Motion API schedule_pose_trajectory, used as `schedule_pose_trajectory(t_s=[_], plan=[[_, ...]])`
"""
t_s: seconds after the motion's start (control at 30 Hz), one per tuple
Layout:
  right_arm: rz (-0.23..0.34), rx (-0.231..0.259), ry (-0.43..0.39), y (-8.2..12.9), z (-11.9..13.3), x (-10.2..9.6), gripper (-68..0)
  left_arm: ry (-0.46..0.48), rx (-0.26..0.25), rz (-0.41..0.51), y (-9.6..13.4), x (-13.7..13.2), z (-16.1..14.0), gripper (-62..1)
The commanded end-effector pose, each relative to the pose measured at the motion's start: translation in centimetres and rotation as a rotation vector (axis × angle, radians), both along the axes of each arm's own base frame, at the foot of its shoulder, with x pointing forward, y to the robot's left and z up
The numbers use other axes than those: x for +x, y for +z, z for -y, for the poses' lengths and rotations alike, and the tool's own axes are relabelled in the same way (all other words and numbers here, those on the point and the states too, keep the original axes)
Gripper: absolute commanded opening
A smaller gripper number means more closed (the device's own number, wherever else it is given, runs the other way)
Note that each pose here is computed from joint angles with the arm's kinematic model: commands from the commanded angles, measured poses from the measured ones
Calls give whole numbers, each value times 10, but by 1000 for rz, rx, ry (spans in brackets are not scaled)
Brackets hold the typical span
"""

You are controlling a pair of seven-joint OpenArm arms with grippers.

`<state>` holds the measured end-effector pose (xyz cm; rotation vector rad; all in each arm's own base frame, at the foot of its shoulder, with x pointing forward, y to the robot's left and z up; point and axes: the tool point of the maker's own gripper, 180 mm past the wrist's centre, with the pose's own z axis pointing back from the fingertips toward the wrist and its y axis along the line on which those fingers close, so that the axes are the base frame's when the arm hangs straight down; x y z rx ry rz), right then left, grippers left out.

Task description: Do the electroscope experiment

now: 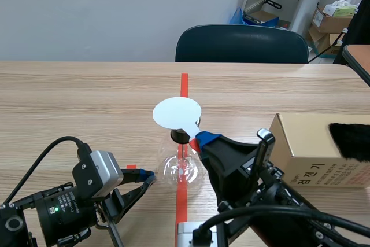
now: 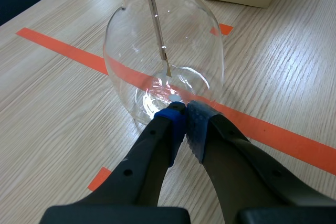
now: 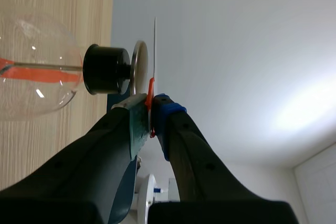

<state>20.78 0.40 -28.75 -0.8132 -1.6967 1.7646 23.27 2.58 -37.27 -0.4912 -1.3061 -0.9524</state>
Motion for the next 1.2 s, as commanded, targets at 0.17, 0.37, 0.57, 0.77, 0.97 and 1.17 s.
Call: schedule_pose_trajectory(t_s=[0.17,0.37,0.57,0.77,0.97,1.17], plan=[[42,0,-158,10,25,19,-658,2,-28,27,10,6,4,-568],[52,8,-364,13,58,35,-658,2,-28,27,10,6,4,-568],[60,14,-546,15,90,44,-658,2,-28,27,10,6,4,-568],[64,17,-640,16,107,46,-658,2,-28,27,10,6,4,-568],[64,17,-640,16,107,46,-658,2,-28,27,10,6,4,-568],[58,13,-513,14,84,43,-658,2,-28,27,10,6,4,-568]])
